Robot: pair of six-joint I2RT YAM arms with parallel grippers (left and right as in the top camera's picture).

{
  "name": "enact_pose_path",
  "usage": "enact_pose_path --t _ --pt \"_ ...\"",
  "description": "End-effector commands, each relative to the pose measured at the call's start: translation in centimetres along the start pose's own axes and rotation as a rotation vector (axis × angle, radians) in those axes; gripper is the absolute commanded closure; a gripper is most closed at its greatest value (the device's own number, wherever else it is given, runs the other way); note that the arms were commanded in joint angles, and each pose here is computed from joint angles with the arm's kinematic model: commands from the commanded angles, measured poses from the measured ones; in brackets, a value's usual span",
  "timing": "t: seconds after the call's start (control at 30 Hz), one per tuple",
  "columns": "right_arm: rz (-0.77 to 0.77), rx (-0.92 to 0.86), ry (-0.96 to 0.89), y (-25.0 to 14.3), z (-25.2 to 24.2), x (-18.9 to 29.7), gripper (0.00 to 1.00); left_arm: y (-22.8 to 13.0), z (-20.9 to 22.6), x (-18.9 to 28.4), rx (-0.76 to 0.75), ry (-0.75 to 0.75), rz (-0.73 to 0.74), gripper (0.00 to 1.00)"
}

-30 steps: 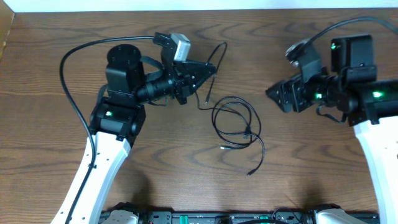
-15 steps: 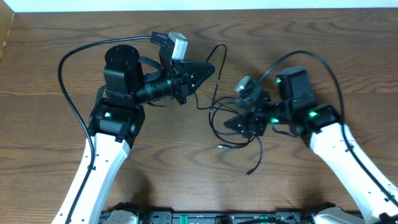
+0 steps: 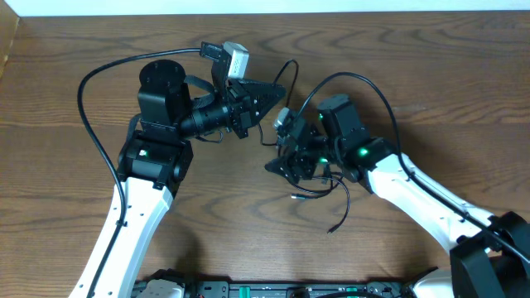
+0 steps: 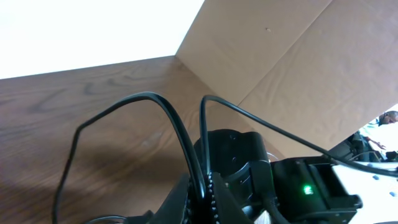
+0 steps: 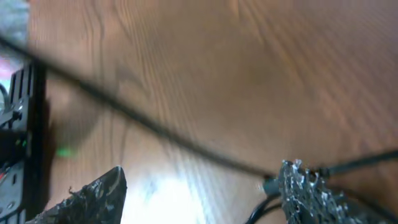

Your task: Untangle cables

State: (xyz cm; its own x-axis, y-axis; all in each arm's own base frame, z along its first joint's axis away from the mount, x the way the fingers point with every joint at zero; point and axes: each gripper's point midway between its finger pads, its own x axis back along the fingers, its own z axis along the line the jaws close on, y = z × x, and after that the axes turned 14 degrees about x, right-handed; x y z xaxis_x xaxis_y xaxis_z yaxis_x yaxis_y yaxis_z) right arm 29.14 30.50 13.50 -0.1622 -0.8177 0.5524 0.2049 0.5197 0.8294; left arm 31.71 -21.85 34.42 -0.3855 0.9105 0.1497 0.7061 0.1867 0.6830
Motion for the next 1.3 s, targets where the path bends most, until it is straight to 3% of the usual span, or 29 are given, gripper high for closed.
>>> enact_pose_path --t 0.0,0.1,0.2,0.33,0.57,0.67,0.9,1.27 --pt "-0.008 -0.032 0.007 -0.3 -0.2 -1.3 0.27 0.1 -1.1 0.6 -0.011 -0.024 -0.007 0.92" --pt "-0.029 -0.057 -0.001 -0.2 -0.8 -2.0 0.36 0.2 -1.6 0.8 -0.022 -0.028 -0.013 0.92" --pt "-0.014 -0.079 0.005 -0.9 -0.9 -2.6 0.53 0.3 -2.0 1.1 -0.031 -0.031 -0.019 0.92" --pt "-0.007 -0.098 0.006 -1.1 -0.9 -2.6 0.99 0.3 -2.0 1.1 -0.031 -0.032 -0.019 0.92" --pt "0.022 -0.165 -0.014 -1.9 -1.6 -1.2 0.99 0.3 -2.0 1.1 -0.035 -0.029 -0.022 0.92" --pt "0.064 -0.218 -0.074 -2.6 -2.3 0.5 0.99 0.4 -1.8 1.0 -0.048 -0.021 -0.026 0.87" --pt "0.111 -0.263 -0.204 -2.2 -2.1 6.6 0.99 0.6 -1.0 1.0 -0.047 0.021 -0.044 0.86" --pt "-0.081 -0.390 -0.439 3.3 -3.4 17.1 0.99 -1.4 0.4 1.1 -0.015 0.068 0.029 0.86"
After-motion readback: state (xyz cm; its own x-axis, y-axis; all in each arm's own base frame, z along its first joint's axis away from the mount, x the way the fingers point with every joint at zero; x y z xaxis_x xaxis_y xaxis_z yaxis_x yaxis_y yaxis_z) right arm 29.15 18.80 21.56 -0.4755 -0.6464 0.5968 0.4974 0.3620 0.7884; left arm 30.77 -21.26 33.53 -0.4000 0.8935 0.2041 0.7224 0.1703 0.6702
